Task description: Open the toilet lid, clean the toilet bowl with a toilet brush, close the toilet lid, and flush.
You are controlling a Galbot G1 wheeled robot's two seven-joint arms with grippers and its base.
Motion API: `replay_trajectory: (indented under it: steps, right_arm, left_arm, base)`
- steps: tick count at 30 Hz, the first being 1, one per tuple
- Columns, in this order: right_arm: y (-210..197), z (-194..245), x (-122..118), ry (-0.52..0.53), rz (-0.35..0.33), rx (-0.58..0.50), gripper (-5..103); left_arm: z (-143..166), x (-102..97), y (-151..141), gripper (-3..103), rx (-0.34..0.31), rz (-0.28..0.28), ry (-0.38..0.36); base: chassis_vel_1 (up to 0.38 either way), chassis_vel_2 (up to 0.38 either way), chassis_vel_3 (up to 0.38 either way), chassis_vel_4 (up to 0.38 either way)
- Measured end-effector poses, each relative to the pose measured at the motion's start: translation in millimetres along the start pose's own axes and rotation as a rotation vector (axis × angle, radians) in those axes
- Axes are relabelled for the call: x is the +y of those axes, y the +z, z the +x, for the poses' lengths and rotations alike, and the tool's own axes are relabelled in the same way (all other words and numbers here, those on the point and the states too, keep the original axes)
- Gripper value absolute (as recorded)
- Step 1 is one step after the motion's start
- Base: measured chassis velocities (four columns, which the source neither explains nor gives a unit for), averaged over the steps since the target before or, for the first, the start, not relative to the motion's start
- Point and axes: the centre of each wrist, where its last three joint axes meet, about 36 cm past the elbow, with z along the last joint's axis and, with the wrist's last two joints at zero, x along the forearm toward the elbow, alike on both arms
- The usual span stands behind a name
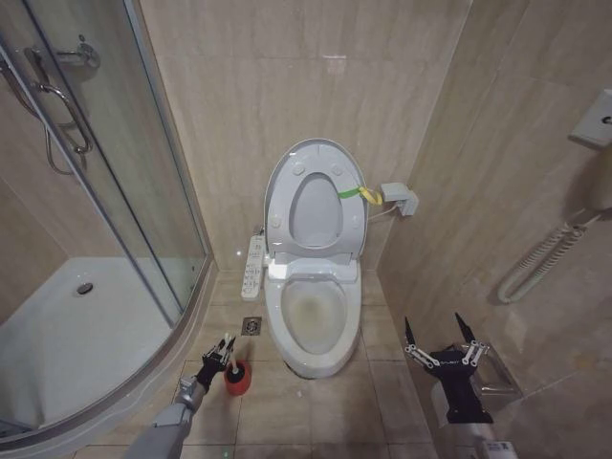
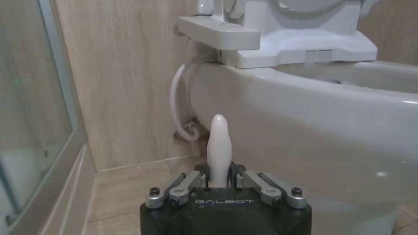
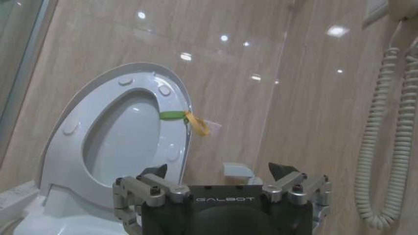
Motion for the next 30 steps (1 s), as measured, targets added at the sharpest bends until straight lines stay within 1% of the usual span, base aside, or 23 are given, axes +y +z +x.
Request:
replay_trajectory:
  steps: [6,10,17,22,30]
  right_arm:
    - [0,0,0,0.000,0.000,0.000,100]
    - [0,0,0,0.000,0.000,0.000,100]
    - [0,0,0,0.000,0.000,0.000,100]
    - [0,0,0,0.000,0.000,0.000,100]
    - [0,0,0,0.000,0.000,0.000,100]
  left_arm:
    - [7,11.8,-1,21,0.004,-0.016,-0.011]
    - [10,15.6,0,21,0.008,-0.020,-0.017]
    - [12,12.0,2,21,0.006,-0.019,-0.018]
    - [17,4.8,6,21,0.023,-0.022,-0.018]
    - [18,1.7,5,20,0.023,-0.026,-0.027]
  base:
    - [0.000,0.000,0.000,0.000]
    - [0.000,0.000,0.000,0.000]
    - [0.000,0.000,0.000,0.000]
    - [0.000,0.000,0.000,0.000]
    - [0.000,0.000,0.000,0.000]
